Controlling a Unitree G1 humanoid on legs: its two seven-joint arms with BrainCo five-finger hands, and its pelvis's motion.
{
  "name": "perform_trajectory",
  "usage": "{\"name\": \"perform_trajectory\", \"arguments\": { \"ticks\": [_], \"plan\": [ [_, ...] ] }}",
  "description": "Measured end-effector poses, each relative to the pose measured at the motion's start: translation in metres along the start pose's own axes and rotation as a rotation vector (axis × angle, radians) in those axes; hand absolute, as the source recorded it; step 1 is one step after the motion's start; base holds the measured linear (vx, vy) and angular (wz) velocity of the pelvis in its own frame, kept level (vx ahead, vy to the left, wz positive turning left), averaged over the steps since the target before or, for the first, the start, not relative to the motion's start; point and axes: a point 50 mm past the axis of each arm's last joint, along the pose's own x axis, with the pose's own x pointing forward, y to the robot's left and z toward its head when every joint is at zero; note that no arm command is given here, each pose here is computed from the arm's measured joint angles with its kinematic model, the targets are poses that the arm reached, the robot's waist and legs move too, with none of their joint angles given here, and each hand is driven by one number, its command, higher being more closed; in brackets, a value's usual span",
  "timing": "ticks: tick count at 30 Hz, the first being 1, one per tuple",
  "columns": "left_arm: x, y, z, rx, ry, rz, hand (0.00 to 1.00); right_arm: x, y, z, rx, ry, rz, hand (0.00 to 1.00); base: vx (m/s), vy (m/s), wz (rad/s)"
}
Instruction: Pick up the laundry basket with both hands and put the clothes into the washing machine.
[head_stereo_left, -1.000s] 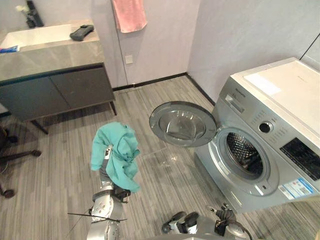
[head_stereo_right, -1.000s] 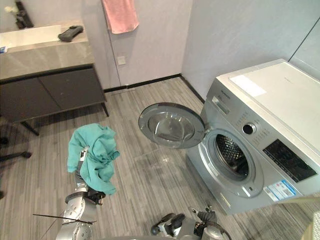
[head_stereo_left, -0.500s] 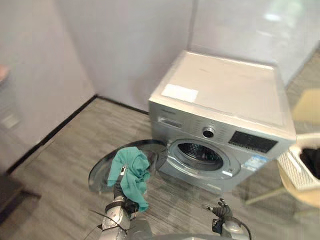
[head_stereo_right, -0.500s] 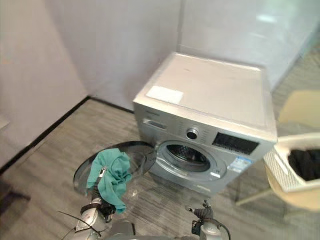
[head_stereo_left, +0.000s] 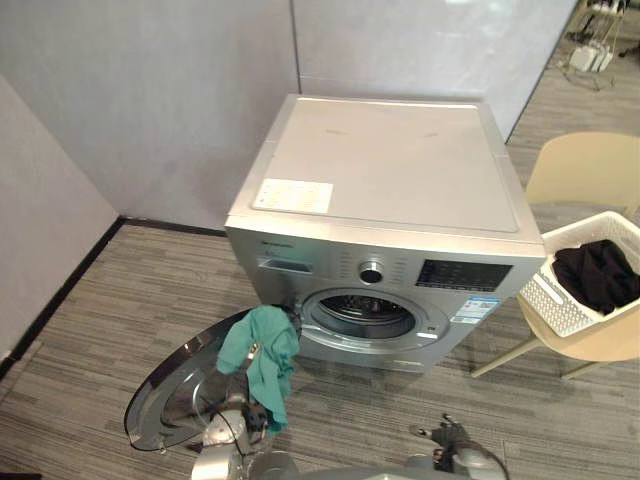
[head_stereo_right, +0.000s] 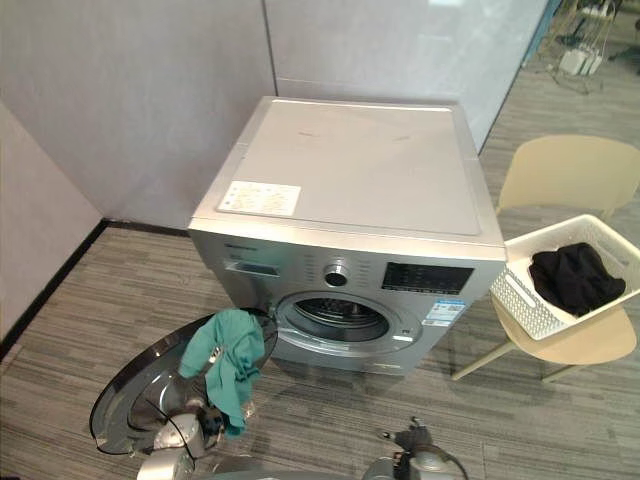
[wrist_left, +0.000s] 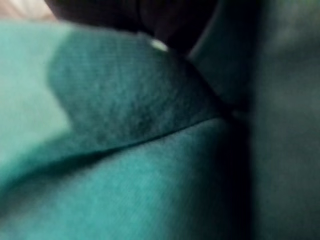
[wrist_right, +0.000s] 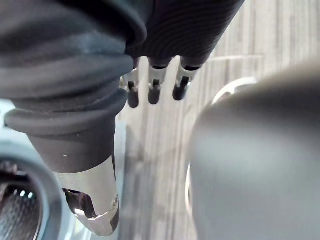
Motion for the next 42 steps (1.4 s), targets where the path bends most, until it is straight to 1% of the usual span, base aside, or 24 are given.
{"name": "perform_trajectory", "arguments": {
  "ticks": [3, 5, 8, 13, 15, 16, 17, 19, 21, 24, 28, 30, 33, 35, 36, 38, 39, 41, 42],
  "plan": [
    [-0.001, -0.005, -0.006, -0.018, 0.026, 0.004, 1.00, 0.002, -0.013, -0.001, -0.025, 0.012, -0.029, 0.00, 0.05, -0.269, -0.19],
    [0.003, -0.008, 0.000, -0.038, 0.010, 0.003, 1.00, 0.003, -0.012, -0.002, -0.024, 0.023, -0.030, 0.00, 0.00, -0.244, 0.12],
    [0.007, -0.017, 0.004, -0.032, 0.002, -0.024, 1.00, 0.003, -0.014, -0.007, -0.008, 0.046, -0.050, 0.00, -0.02, -0.156, 0.45],
    [0.006, -0.029, 0.003, -0.021, 0.003, -0.082, 1.00, 0.005, -0.026, 0.001, 0.013, 0.034, -0.084, 0.00, -0.03, 0.070, 0.06],
    [0.008, -0.031, 0.009, -0.019, -0.014, -0.091, 1.00, 0.005, -0.029, 0.000, 0.055, 0.038, -0.092, 0.00, -0.08, 0.156, 0.27],
    [0.010, -0.031, 0.013, -0.020, -0.026, -0.092, 1.00, 0.004, -0.023, -0.004, 0.066, 0.048, -0.079, 0.00, -0.12, 0.158, 0.11],
    [0.012, -0.025, 0.016, -0.010, -0.034, -0.087, 1.00, 0.004, -0.010, -0.002, 0.080, 0.044, -0.047, 0.00, -0.10, 0.125, 0.04],
    [0.011, -0.019, 0.015, 0.007, -0.027, -0.076, 1.00, 0.003, 0.001, -0.004, 0.089, 0.053, -0.021, 0.00, -0.12, 0.111, -0.06],
    [0.010, -0.011, 0.013, 0.028, -0.021, -0.067, 1.00, 0.002, 0.007, -0.004, 0.093, 0.056, -0.007, 0.00, -0.15, 0.092, -0.26],
    [0.011, -0.009, 0.014, 0.046, -0.021, -0.082, 1.00, 0.003, 0.009, 0.000, 0.071, 0.047, 0.008, 0.00, -0.16, 0.098, -0.03],
    [0.014, -0.025, 0.020, 0.064, -0.038, -0.143, 1.00, 0.003, 0.010, 0.004, 0.026, 0.030, 0.013, 0.00, -0.11, 0.045, 0.30],
    [0.018, -0.035, 0.032, 0.031, -0.067, -0.173, 1.00, 0.004, 0.017, 0.015, -0.014, -0.001, 0.030, 0.00, -0.11, 0.009, 0.10],
    [0.032, -0.051, 0.074, -0.055, -0.172, -0.195, 1.00, 0.002, 0.032, 0.068, -0.053, -0.166, 0.050, 0.00, -0.15, 0.017, -0.17],
    [0.039, -0.057, 0.120, -0.153, -0.300, -0.187, 1.00, -0.010, 0.047, 0.120, -0.064, -0.368, 0.077, 0.00, -0.25, -0.003, -0.48],
    [0.039, -0.060, 0.135, -0.190, -0.345, -0.188, 1.00, -0.015, 0.049, 0.133, -0.049, -0.418, 0.081, 0.00, -0.28, -0.043, -0.24],
    [0.033, -0.067, 0.185, -0.331, -0.504, -0.202, 1.00, -0.032, 0.060, 0.165, 0.025, -0.562, 0.118, 0.00, -0.23, -0.076, -0.01],
    [0.032, -0.069, 0.196, -0.371, -0.536, -0.202, 1.00, -0.036, 0.062, 0.169, 0.056, -0.586, 0.135, 0.00, -0.16, -0.117, -0.03],
    [0.023, -0.076, 0.242, -0.502, -0.664, -0.217, 1.00, -0.054, 0.076, 0.187, 0.176, -0.671, 0.201, 0.00, -0.14, -0.141, -0.13],
    [0.020, -0.077, 0.253, -0.525, -0.694, -0.225, 1.00, -0.059, 0.079, 0.192, 0.217, -0.691, 0.220, 0.00, -0.09, -0.120, -0.13]
  ]
}}
